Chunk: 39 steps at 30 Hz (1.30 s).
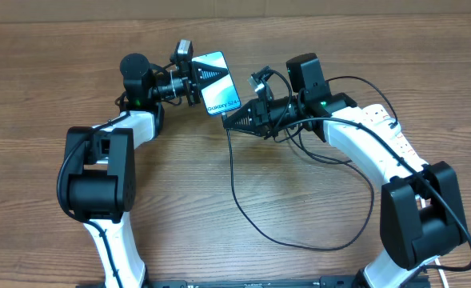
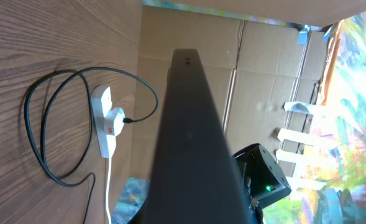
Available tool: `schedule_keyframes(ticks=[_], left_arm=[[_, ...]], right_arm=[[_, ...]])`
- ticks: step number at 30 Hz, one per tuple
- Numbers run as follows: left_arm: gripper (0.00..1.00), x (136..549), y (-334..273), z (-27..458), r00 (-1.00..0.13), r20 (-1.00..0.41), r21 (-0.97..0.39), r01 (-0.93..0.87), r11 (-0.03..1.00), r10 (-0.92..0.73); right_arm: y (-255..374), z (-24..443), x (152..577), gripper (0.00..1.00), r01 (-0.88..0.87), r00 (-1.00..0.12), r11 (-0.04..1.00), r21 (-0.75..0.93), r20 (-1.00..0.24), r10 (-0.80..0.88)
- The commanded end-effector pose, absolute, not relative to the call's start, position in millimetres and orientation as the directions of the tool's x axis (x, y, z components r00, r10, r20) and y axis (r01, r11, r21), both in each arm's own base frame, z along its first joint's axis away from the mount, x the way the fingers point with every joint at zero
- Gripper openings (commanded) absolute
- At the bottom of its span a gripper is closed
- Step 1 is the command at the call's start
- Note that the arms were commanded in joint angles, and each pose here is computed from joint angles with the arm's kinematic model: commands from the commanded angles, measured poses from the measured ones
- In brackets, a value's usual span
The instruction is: Plug charger to phone and switch on socket
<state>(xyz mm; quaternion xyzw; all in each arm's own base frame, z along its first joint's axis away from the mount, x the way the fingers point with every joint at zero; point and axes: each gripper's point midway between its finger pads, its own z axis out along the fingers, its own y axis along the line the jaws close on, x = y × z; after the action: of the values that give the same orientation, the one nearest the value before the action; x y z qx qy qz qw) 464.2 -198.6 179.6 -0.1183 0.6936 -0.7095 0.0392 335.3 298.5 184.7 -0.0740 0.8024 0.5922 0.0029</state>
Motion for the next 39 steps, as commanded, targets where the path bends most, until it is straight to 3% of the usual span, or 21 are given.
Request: schedule_keyframes(ticks=[1, 39], left_arm=[[0.04, 466.3, -200.8, 188.3, -0.974, 0.056, -0.998, -0.05, -0.032, -0.219], [0.04, 464.0, -202.9, 188.2, -0.977, 0.055, -0.998, -0.05, -0.031, -0.207]], right_arm=[[297.8, 182.3, 336.2, 0.04, -0.113, -0.99, 0.295, 0.949, -0.083, -0.11], [289.5, 183.0, 343.5, 0.04, -0.108, -0.992, 0.294, 0.95, -0.086, -0.087]])
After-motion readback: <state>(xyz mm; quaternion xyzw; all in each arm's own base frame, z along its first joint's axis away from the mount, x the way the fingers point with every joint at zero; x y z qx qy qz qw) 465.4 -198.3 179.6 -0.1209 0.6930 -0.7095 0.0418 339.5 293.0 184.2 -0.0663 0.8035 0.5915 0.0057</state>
